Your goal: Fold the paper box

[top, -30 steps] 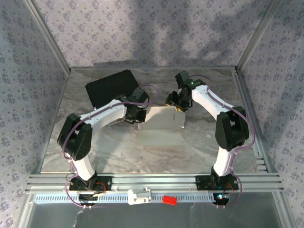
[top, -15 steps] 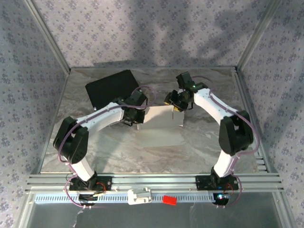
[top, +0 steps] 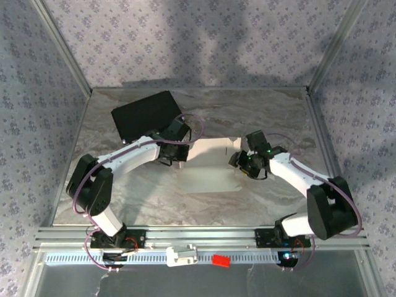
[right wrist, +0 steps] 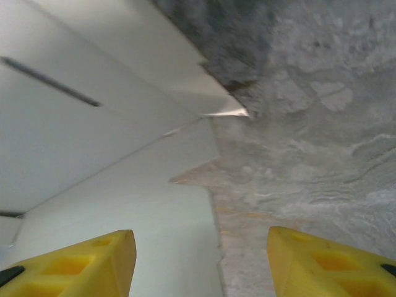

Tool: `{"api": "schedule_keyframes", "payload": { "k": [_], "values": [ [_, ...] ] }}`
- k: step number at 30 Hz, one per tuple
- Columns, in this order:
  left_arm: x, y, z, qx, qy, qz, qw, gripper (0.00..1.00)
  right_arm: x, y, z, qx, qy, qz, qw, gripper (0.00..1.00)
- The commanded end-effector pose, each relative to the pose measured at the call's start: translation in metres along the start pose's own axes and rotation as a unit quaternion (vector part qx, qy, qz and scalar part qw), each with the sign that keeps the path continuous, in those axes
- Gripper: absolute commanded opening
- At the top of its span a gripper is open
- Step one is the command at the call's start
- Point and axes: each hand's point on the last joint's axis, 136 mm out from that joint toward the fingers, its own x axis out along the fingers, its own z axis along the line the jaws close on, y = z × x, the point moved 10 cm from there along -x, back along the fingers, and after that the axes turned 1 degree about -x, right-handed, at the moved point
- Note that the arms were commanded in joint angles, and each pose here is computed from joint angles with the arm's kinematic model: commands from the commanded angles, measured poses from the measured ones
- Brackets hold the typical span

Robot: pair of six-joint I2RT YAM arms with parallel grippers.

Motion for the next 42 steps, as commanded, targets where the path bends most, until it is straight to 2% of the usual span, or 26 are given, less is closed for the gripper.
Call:
{"api": "schedule_keyframes", "payload": {
  "k": [1, 7, 14, 19, 33, 42],
  "values": [
    [-0.004, -0.003, -0.003, 0.013, -0.001, -0.008, 1.000, 0.00, 0.010, -0.010, 0.007, 0.005, -0.034, -0.016, 0.999, 0.60],
    [-0.002, -0.002, -0.003, 0.010, 0.000, -0.003, 1.000, 0.00, 0.034, -0.019, 0.009, 0.019, -0.051, -0.007, 0.999, 0.54],
    [0.001, 0.000, -0.003, 0.012, 0.002, 0.003, 1.000, 0.00, 0.048, -0.024, 0.007, 0.029, -0.033, 0.001, 0.999, 0.48],
    [0.004, 0.000, -0.003, 0.014, 0.002, 0.006, 1.000, 0.00, 0.041, -0.030, 0.017, 0.005, -0.047, -0.016, 0.999, 0.36],
    [-0.001, -0.003, -0.003, 0.016, 0.002, -0.007, 1.000, 0.00, 0.032, -0.032, 0.049, -0.105, -0.038, -0.007, 0.994, 0.27],
    [0.001, -0.006, -0.004, 0.013, 0.007, -0.004, 1.000, 0.00, 0.042, -0.021, 0.054, -0.114, -0.044, 0.021, 0.992, 0.25]
  ]
}}
